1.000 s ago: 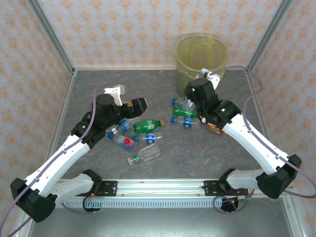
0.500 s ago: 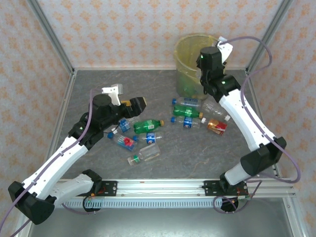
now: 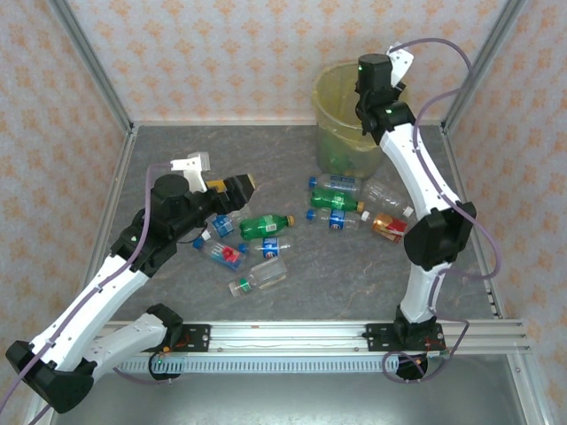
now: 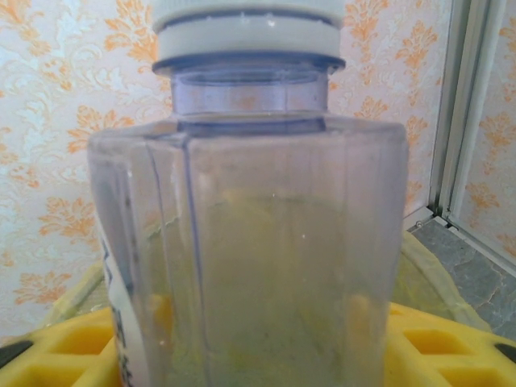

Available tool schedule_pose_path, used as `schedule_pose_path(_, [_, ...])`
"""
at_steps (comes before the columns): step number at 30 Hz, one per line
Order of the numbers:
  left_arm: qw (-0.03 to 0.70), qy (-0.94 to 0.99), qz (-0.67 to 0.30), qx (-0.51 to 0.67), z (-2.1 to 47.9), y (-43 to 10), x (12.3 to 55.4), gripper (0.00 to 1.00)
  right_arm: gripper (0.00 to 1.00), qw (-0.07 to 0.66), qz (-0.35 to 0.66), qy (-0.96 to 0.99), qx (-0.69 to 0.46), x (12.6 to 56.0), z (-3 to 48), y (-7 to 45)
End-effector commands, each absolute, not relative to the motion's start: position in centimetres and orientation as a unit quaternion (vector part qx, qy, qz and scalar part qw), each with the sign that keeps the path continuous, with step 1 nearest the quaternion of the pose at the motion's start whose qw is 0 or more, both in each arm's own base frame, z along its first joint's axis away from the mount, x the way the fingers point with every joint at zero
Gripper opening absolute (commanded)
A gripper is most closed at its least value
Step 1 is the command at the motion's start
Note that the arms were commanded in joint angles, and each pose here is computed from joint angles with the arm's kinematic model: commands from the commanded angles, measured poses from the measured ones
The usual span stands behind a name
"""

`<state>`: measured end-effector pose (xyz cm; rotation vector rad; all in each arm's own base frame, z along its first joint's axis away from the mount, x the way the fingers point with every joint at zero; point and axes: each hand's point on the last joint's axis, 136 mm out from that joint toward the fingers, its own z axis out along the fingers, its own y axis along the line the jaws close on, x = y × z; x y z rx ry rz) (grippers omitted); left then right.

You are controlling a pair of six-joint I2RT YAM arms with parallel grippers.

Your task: Put the plastic bottles in the bin

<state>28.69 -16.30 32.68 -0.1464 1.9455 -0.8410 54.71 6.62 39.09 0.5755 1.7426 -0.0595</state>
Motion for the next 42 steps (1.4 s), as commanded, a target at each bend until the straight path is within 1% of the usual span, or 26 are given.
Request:
schedule_pose_path(1, [0.500,0.792,-0.344,-0.061,34.2,-15.9,28.3,0.99,0.57,0.606,-0.034,0.757,0.240,55.4,39.8,6.7])
schedule_pose_path(7, [0.502,0.794,-0.338,-0.062,34.2,-15.7,28.3,0.99,0.57,0.607,-0.025,0.759,0.234,55.9,40.1,7.2])
schedule_pose_path(9, [0.501,0.794,-0.338,-0.063,34.2,-15.7,28.3,0.99,0.62,0.605,-0.021,0.761,0.231,55.8,40.2,7.4])
schedule_pose_path(10, [0.501,0.795,-0.337,-0.062,34.1,-15.7,28.3,0.99,0.68,0.606,-0.018,0.762,0.229,55.7,40.3,7.4])
schedule_pose_path(12, [0.501,0.795,-0.337,-0.063,34.0,-15.7,28.4,0.99,0.82,0.604,-0.009,0.764,0.226,55.6,40.5,7.6])
schedule_pose_path(13, [0.500,0.795,-0.337,-0.063,33.9,-15.7,28.4,0.99,0.87,0.604,-0.005,0.765,0.224,55.4,40.6,7.8])
schedule_pose_path(14, [0.500,0.795,-0.337,-0.062,33.9,-15.7,28.4,0.99,0.98,0.605,0.000,0.765,0.222,55.2,40.9,7.8])
schedule_pose_path(15, [0.499,0.796,-0.336,-0.062,33.8,-15.7,28.5,0.99,1.00,0.605,0.002,0.765,0.221,55.1,41.1,7.9])
schedule_pose_path(21, [0.494,0.803,-0.328,-0.066,32.9,-15.6,28.6,0.99,1.00,0.607,0.025,0.764,0.217,53.3,42.4,8.1])
schedule_pose_path(27, [0.476,0.823,-0.302,-0.074,30.3,-15.2,28.7,0.99,1.00,0.601,0.052,0.772,0.201,50.5,42.3,9.3])
schedule_pose_path(37, [0.404,0.872,-0.265,-0.072,23.3,-14.9,27.3,0.99,1.00,0.573,0.108,0.795,0.166,44.5,39.0,12.5])
schedule_pose_path(41, [0.363,0.894,-0.256,-0.065,19.5,-14.9,26.1,0.95,1.00,0.559,0.131,0.801,0.168,42.0,37.5,13.1])
schedule_pose_path(42, [0.349,0.899,-0.256,-0.062,18.5,-15.0,25.6,0.92,1.00,0.556,0.139,0.802,0.168,41.4,37.1,13.3])
